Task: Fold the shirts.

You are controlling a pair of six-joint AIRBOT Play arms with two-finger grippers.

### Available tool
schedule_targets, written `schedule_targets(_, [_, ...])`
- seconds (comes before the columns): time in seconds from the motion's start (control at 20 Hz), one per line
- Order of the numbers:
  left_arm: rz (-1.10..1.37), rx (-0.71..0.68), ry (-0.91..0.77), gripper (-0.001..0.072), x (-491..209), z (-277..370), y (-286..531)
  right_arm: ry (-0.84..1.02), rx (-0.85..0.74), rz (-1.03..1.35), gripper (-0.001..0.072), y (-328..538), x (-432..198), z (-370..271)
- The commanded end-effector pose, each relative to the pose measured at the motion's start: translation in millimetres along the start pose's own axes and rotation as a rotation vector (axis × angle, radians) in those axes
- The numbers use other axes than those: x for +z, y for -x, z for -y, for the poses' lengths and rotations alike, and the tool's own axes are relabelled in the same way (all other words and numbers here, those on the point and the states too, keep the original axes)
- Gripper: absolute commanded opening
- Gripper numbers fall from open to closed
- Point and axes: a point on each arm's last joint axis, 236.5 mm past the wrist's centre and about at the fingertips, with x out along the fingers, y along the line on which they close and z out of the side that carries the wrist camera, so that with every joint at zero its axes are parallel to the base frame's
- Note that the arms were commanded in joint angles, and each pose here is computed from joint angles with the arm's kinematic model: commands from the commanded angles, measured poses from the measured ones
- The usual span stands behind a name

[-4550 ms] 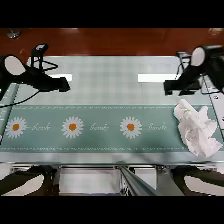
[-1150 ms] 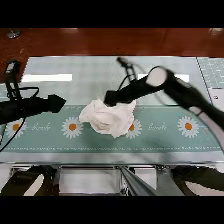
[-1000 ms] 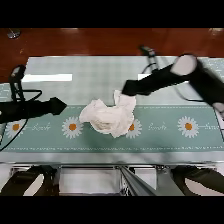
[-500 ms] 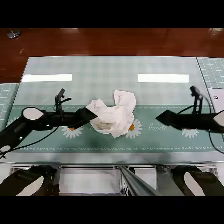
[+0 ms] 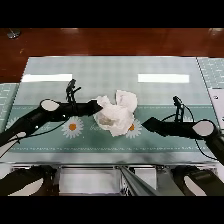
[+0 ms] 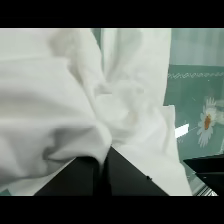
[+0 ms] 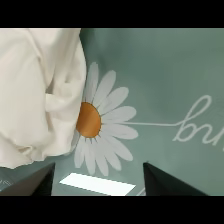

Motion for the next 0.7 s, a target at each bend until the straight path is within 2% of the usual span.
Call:
schedule_targets(0.0, [0.038, -0.05, -0.043, 0.0026, 36, 12, 18, -0.024, 0.0, -0.02, 0.0631, -14, 8, -4])
schedule_targets(0.15, [0.063, -0.089, -0.019, 0.0026, 63, 11, 47, -0.017, -0.016, -0.049, 0.063, -27, 27, -7])
schedule_targets(0.3, [0.011, -0.124, -0.042, 0.0026, 58, 7, 61, -0.019, -0.015, -0.112, 0.0631, -42, 41, -14])
schedule_targets(0.65, [-0.015, -0.083, -0.083, 0.0026, 52, -3, 60, -0.049, 0.047, -0.146, 0.063, -81, 91, -43])
